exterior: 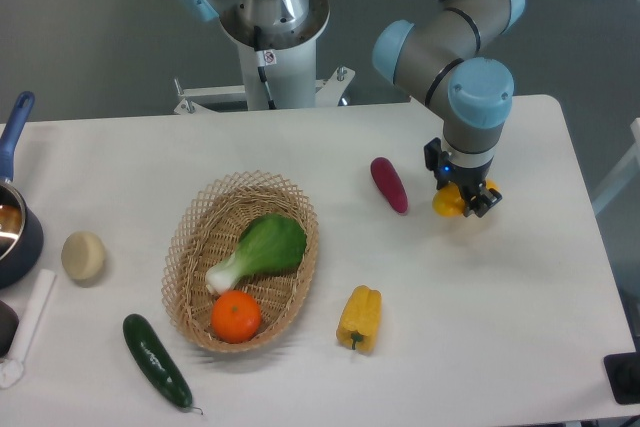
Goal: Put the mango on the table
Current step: 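Carry the held yellow mango past the purple eggplant and lower it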
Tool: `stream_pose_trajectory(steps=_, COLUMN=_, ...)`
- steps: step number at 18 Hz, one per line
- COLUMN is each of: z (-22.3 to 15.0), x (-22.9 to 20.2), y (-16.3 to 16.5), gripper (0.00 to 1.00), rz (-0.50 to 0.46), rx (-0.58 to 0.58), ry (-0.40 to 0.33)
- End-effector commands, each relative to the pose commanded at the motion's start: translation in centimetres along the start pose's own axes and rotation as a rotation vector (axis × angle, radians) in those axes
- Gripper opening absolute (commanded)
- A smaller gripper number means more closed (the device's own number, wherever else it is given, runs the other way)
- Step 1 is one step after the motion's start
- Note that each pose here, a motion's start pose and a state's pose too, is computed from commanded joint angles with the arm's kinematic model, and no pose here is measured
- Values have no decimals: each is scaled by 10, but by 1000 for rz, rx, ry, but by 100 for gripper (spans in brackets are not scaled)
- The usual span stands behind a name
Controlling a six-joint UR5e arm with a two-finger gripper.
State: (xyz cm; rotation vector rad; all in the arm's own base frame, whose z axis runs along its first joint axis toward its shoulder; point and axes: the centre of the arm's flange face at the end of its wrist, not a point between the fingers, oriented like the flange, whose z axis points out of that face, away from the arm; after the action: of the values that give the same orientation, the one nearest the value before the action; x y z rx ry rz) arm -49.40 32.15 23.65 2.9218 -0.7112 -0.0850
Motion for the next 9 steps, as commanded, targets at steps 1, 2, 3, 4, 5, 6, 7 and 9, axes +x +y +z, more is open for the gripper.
stream_pose_trajectory(steps=1, z=2, x=0, y=2, gripper=46, rz=-3, rx=-4, ry=4)
stream_pose_trajectory(steps=2, z=5, x=0, y=2, gripper=46, rz=-2, rx=-7, ry=9)
stream_pose_trajectory(steps=3, z=8, x=0, y=3, gripper=47, rz=-4, rx=-12, ry=14)
stream_pose_trajectory(steps=4, z=12, x=1, y=2, gripper=49, rz=-3, rx=-18, ry=22)
stream_pose_trajectory(steps=5, z=16, x=2, y=3, gripper=49, rz=-6, rx=-27, ry=32)
stream_pose_trajectory(steps=6, z=19, x=4, y=4, gripper=49, rz=-5, rx=-43, ry=42)
stream_pose_trajectory(steps=7, z=19, x=5, y=5, gripper=49, rz=-1, rx=-60, ry=43)
stream_pose_trajectory(steps=9, z=19, x=5, y=6, gripper=49, rz=2, rx=-71, ry=45)
